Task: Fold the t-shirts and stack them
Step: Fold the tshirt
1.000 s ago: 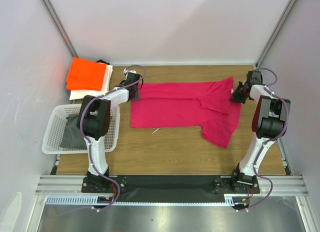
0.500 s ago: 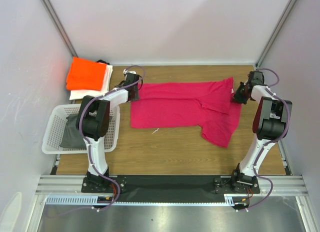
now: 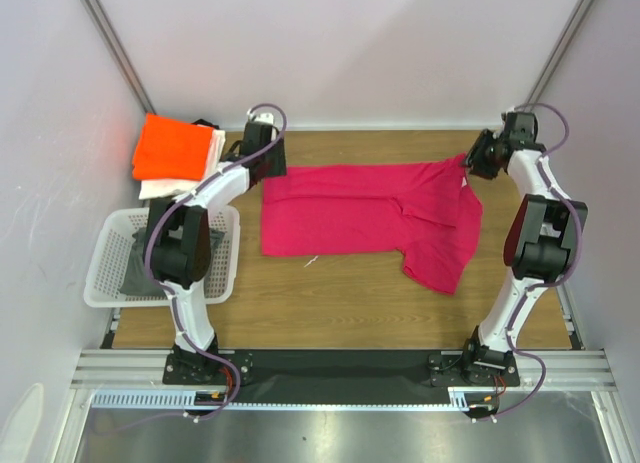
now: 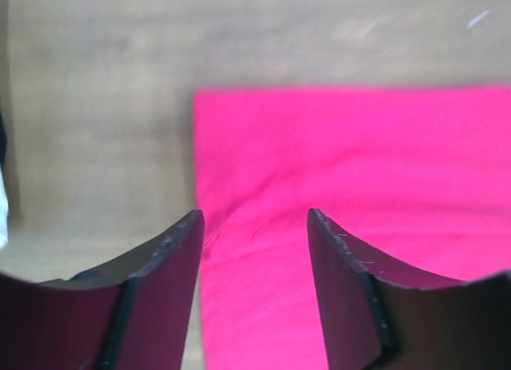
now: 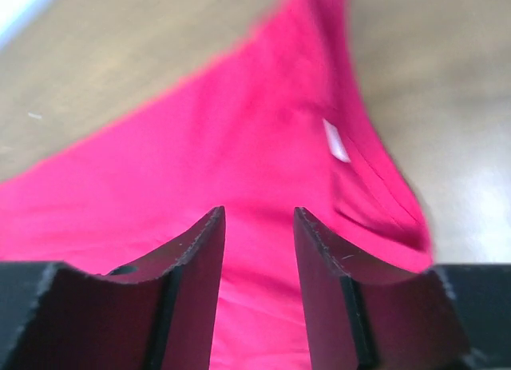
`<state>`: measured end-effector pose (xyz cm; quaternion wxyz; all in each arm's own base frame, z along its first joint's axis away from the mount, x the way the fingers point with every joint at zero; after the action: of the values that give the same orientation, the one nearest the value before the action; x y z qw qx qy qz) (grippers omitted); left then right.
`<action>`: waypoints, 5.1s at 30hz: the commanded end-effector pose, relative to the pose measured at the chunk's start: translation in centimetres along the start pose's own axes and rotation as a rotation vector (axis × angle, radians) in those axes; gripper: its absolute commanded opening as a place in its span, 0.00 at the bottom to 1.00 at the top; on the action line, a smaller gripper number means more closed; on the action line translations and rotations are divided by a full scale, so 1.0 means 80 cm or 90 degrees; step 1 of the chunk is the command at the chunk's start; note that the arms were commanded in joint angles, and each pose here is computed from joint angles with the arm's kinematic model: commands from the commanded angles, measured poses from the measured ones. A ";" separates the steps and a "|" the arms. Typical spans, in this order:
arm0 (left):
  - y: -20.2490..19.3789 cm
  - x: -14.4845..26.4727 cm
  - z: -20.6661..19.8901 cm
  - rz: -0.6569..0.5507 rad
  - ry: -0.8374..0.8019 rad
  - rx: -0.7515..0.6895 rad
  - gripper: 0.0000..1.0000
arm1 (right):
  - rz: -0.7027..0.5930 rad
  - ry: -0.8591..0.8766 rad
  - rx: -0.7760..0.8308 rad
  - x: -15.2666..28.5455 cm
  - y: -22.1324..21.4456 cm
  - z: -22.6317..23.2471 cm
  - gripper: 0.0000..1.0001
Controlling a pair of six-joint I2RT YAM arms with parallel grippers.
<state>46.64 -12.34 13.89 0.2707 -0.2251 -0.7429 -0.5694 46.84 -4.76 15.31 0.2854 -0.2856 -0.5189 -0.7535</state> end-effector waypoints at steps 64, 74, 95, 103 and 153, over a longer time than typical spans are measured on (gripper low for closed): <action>0.030 -0.103 0.015 0.010 0.053 0.181 0.61 | -0.039 -0.090 0.046 -0.133 0.065 -0.058 0.00; 0.023 -0.104 0.017 0.013 0.054 0.187 0.54 | -0.030 -0.074 0.036 -0.130 0.059 -0.062 0.00; 0.021 -0.115 0.029 0.013 0.064 0.197 0.40 | -0.028 -0.072 0.046 -0.125 0.060 -0.061 0.00; 0.015 -0.124 0.030 0.028 0.061 0.191 0.39 | -0.026 -0.072 0.045 -0.125 0.059 -0.061 0.00; 0.134 0.041 -0.022 -0.105 -0.087 0.125 0.68 | -0.107 -0.031 0.027 0.071 0.113 0.003 0.84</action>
<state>54.06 -9.88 16.89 0.2616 -0.1770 -0.8088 -0.4960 53.60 -8.03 21.74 0.2398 -0.2383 -0.5733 -0.7463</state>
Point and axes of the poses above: each gripper's point midway between its finger pads, its own x axis back along the fingers, its own z axis along the line the jaws close on, y = z × x, the point moved 5 cm from there along x, back along the fingers, and after that the axes turned 12 degrees about x, right-handed, at the moved point
